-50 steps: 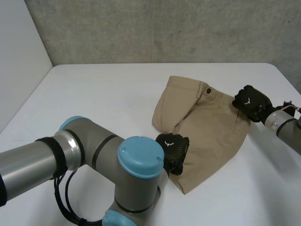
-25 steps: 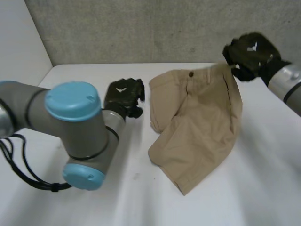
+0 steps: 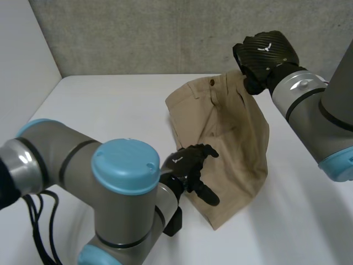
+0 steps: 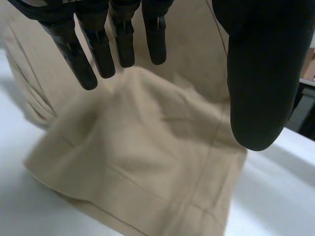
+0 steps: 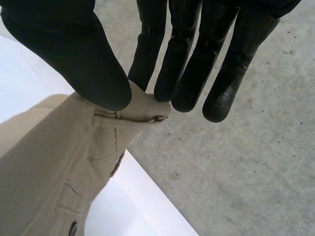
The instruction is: Fold the shorts.
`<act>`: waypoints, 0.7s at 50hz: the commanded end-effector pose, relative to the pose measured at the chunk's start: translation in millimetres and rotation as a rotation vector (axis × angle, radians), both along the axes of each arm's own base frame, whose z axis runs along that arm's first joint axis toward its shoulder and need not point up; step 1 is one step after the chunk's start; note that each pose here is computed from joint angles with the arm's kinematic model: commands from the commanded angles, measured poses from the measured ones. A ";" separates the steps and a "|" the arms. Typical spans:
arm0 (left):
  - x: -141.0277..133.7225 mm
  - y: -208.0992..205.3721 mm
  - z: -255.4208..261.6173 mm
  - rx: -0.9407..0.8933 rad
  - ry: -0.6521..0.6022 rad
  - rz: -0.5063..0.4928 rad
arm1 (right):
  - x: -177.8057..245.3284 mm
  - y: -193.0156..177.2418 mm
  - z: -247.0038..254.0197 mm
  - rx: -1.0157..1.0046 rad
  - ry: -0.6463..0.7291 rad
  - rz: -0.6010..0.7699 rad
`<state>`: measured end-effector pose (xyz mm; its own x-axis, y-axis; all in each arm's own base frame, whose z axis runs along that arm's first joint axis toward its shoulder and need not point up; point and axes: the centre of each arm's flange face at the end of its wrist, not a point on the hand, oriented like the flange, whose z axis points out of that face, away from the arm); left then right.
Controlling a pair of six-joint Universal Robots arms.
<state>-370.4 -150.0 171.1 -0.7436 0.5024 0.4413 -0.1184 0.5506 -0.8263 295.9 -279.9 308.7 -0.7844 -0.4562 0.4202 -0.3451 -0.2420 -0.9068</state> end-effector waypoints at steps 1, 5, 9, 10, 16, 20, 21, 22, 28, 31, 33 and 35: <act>-8.3 -1.6 -24.7 0.079 -0.006 -0.005 | 3.3 6.2 6.2 0.009 -0.053 0.002; -10.6 0.9 -35.0 0.093 -0.024 -0.012 | 0.7 11.4 18.9 0.009 -0.114 0.007; -11.3 0.2 -40.1 0.107 -0.024 -0.006 | -1.7 15.8 29.2 -0.004 -0.147 0.011; -11.2 0.3 -40.7 0.111 -0.023 -0.004 | -1.4 16.8 30.4 -0.005 -0.151 0.014; -13.7 3.7 -43.1 0.124 -0.013 -0.007 | 0.3 26.9 51.1 -0.039 -0.210 0.035; -17.3 9.3 -46.6 0.120 -0.021 -0.022 | -0.4 33.8 63.5 -0.064 -0.236 0.047; -17.9 9.3 -48.5 0.119 -0.025 -0.021 | -1.0 35.8 66.1 -0.069 -0.239 0.048; -18.1 9.5 -49.3 0.119 -0.027 -0.020 | -0.8 36.5 66.2 -0.069 -0.239 0.049; -19.5 13.9 -54.6 0.110 -0.045 -0.005 | 0.9 40.2 67.8 -0.070 -0.244 0.059; -18.9 13.8 -56.2 0.103 -0.054 0.012 | 1.4 41.2 68.5 -0.072 -0.246 0.061; -17.8 12.6 -55.3 0.090 -0.059 0.032 | 0.9 41.0 69.2 -0.076 -0.246 0.060; -16.3 10.9 -53.3 0.077 -0.063 0.053 | -1.4 38.1 69.4 -0.080 -0.244 0.049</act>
